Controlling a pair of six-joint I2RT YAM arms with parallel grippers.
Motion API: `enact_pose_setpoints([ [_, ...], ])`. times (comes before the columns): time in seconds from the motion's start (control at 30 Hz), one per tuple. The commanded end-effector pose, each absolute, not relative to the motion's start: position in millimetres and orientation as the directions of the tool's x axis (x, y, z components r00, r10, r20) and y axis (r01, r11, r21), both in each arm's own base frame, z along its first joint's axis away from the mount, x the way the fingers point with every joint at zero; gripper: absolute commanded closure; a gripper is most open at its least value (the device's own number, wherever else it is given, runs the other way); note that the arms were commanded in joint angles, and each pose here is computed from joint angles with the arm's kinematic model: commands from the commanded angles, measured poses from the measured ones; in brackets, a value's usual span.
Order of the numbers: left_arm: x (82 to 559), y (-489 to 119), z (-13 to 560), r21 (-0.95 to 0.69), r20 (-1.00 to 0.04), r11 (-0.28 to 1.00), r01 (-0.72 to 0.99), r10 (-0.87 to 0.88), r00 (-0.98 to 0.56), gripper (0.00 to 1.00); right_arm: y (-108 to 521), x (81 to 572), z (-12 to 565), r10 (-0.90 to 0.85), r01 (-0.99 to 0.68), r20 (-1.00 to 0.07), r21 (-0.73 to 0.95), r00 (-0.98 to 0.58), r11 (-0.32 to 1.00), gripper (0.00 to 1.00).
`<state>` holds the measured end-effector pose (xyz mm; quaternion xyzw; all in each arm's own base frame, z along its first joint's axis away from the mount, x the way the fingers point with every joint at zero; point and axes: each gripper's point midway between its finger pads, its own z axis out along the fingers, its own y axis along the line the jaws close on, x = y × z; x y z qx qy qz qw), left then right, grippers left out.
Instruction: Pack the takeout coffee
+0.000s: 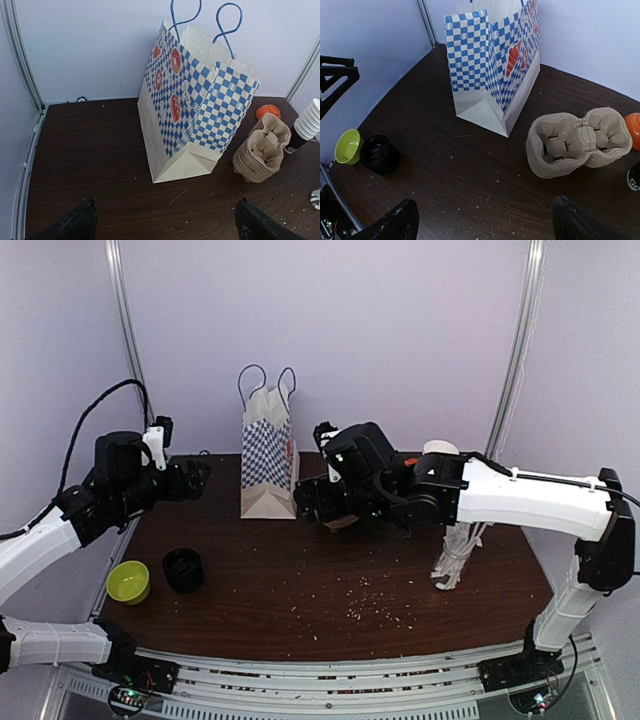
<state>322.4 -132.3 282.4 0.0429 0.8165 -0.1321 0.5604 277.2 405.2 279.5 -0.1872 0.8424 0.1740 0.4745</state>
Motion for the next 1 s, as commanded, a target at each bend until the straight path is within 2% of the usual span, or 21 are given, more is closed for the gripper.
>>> enact_pose_setpoints([
  [0.0,331,-137,298,-0.188,-0.929,0.957,0.222,-0.099,-0.358,0.02,407,291,261,-0.163,-0.453,-0.836,0.112,-0.524,0.885,0.08],
  [0.13,338,-135,294,-0.141,-0.935,0.968,0.21,-0.06,-0.349,0.02,394,301,220,-0.261,-0.404,-0.793,-0.021,-0.55,0.915,0.11],
  [0.37,335,-132,260,-0.152,-0.918,0.971,0.184,-0.07,-0.39,0.03,391,320,199,-0.296,-0.374,-0.771,-0.082,-0.563,0.924,0.15],
  [0.6,328,-126,253,-0.173,-0.904,0.973,0.154,-0.095,-0.418,0.05,393,349,202,-0.268,-0.392,-0.76,-0.019,-0.592,0.92,0.3],
  [0.97,284,-90,175,-0.282,-0.716,0.953,-0.107,-0.283,-0.638,0.15,419,324,190,-0.31,-0.525,-0.74,0.067,-0.597,0.848,0.35],
])
